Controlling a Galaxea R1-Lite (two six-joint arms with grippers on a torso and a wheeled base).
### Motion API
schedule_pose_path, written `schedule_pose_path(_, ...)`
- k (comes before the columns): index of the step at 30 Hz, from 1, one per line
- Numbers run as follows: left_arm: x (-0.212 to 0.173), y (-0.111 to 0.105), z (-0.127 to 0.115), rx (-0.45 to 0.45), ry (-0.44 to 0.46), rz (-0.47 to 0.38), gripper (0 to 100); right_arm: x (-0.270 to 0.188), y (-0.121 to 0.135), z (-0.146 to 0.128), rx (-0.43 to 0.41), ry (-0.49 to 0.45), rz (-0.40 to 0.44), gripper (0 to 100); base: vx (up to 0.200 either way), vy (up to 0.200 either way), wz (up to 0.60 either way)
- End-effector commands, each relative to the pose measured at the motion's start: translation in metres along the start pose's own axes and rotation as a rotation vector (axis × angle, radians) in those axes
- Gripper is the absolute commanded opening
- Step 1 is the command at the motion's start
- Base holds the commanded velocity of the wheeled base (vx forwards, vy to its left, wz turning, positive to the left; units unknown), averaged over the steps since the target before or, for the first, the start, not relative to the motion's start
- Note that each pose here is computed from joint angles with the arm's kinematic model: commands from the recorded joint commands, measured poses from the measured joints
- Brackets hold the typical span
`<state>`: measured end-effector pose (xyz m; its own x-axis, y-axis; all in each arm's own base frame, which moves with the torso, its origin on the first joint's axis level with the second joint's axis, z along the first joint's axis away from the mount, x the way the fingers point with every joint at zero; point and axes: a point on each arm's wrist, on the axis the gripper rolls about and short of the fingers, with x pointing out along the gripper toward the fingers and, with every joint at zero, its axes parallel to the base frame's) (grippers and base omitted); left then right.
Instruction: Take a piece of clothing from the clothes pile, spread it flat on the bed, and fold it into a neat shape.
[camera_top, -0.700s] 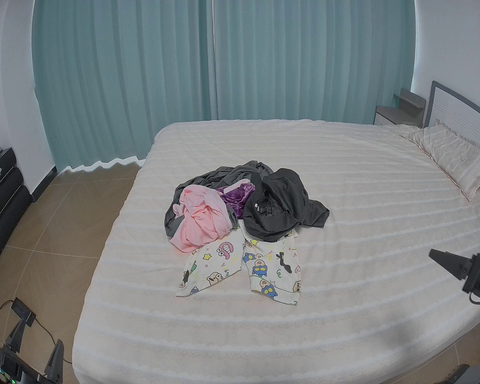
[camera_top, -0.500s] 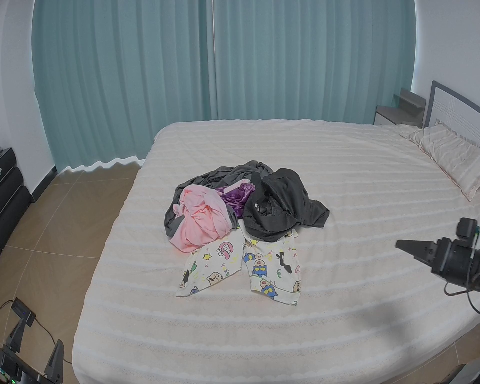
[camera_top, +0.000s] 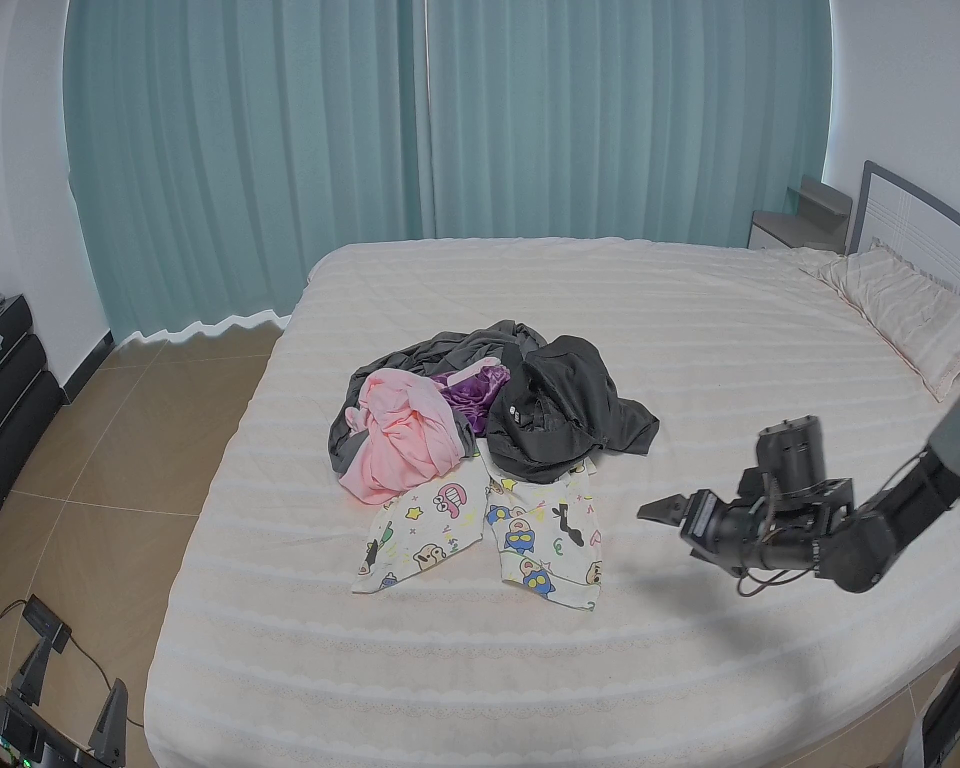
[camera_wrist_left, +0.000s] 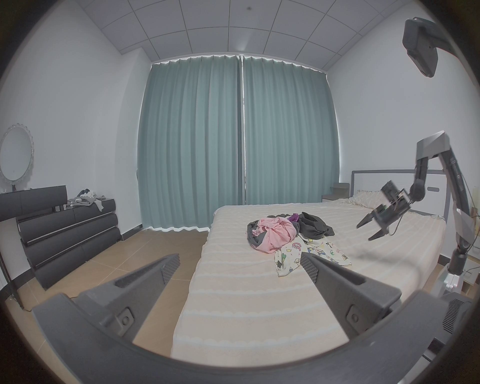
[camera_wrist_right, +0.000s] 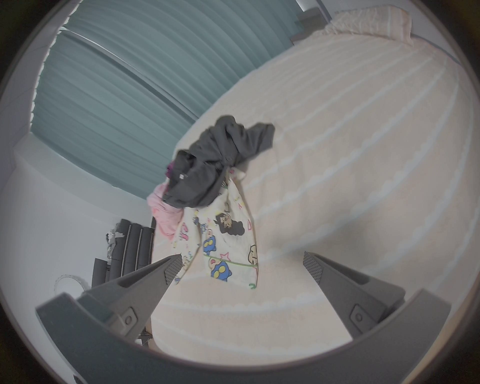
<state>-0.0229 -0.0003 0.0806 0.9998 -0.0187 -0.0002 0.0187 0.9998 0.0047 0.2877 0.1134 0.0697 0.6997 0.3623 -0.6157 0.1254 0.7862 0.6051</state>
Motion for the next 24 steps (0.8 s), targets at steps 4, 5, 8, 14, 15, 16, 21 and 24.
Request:
schedule_pose_path(4,0.000,0.000,-0.005,0.000,0.003,0.000,100,0.097,0.007,-0.040,-0.008,0.085,-0.038,100,0.000,0.000,0.00)
schedule_pose_path(5,0.000,0.000,-0.005,0.000,0.003,0.000,100,0.099,0.009,-0.042,-0.013,0.088,-0.036,100,0.000,0.000,0.00)
schedule_pose_path(8,0.000,0.000,-0.005,0.000,0.003,0.000,100,0.105,0.010,-0.052,-0.029,0.104,-0.044,100,0.000,0.000,0.00)
schedule_pose_path(14,0.000,0.000,-0.005,0.000,0.003,0.000,100,0.123,0.006,-0.063,-0.112,0.076,-0.096,100,0.000,0.000,0.00)
schedule_pose_path(15,0.000,0.000,-0.005,0.000,0.003,0.000,100,0.124,0.007,-0.064,-0.125,0.074,-0.098,100,0.000,0.000,0.00)
schedule_pose_path(16,0.000,0.000,-0.005,0.000,0.003,0.000,100,0.125,0.007,-0.064,-0.126,0.072,-0.098,100,0.000,0.000,0.00)
schedule_pose_path(21,0.000,0.000,-0.005,0.000,0.003,0.000,100,0.131,0.027,-0.070,-0.153,0.065,-0.049,100,0.000,0.000,0.00)
schedule_pose_path(24,0.000,0.000,-0.005,0.000,0.003,0.000,100,0.136,0.039,-0.072,-0.167,0.058,-0.015,100,0.000,0.000,0.00)
